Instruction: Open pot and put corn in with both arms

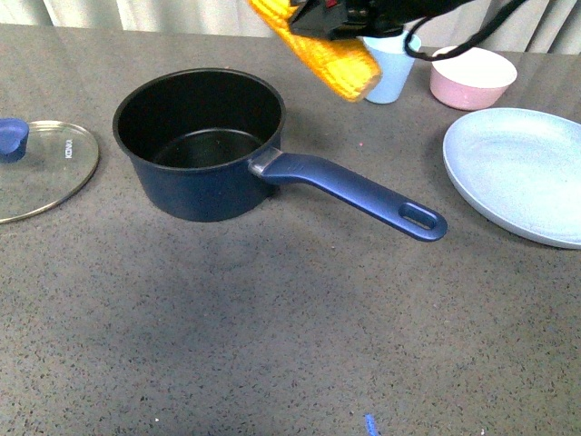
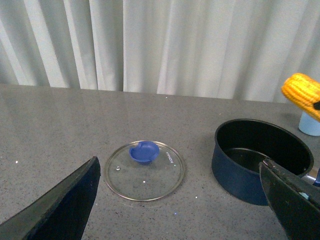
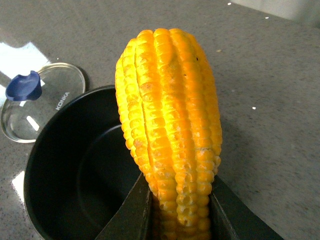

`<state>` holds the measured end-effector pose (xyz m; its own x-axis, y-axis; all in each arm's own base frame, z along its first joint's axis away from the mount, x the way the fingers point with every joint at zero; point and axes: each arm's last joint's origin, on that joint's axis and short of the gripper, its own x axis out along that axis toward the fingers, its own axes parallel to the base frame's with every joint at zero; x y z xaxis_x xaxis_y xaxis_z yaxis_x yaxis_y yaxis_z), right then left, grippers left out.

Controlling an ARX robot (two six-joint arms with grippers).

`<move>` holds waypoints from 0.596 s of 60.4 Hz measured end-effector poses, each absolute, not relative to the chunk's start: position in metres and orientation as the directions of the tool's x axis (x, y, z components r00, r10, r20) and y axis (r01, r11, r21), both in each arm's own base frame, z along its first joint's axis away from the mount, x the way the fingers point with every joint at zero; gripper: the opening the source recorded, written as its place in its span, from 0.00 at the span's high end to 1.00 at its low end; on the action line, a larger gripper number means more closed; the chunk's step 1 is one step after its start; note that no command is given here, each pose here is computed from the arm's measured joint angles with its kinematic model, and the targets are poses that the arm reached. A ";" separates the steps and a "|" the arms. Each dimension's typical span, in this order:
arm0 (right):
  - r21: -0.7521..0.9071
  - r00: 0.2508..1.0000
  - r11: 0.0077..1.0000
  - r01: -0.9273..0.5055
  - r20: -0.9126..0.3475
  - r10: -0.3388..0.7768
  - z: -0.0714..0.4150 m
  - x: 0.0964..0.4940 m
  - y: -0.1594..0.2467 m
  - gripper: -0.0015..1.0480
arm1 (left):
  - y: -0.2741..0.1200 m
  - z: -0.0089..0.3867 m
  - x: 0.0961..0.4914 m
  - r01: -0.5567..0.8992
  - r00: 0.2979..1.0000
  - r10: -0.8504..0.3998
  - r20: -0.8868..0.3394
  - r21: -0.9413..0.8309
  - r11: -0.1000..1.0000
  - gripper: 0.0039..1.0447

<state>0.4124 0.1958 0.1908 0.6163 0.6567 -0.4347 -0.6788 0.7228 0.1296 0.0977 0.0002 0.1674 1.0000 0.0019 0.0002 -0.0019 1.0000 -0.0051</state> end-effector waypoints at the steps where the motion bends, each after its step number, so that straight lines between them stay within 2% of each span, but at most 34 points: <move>1: 0.131 0.610 0.719 -0.682 -0.439 0.659 0.189 0.414 0.201 0.83 | 0.000 0.167 0.098 -0.002 1.000 0.002 0.000 -0.005 1.000 0.08; 23: 0.145 0.551 0.674 -0.724 -0.467 0.692 0.175 0.430 0.272 0.86 | 0.000 0.167 0.098 -0.002 1.000 0.002 0.000 -0.005 1.000 0.08; 36: 0.145 0.534 0.665 -0.733 -0.482 0.694 0.171 0.430 0.288 0.86 | 0.000 0.167 0.098 -0.002 1.000 0.002 0.000 -0.005 1.000 0.08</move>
<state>0.4297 0.2879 0.1709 0.5344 0.6944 -0.4818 -0.7328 0.6647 0.1452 0.0977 0.0002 0.1674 1.0000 0.0019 0.0002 -0.0019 1.0000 -0.0051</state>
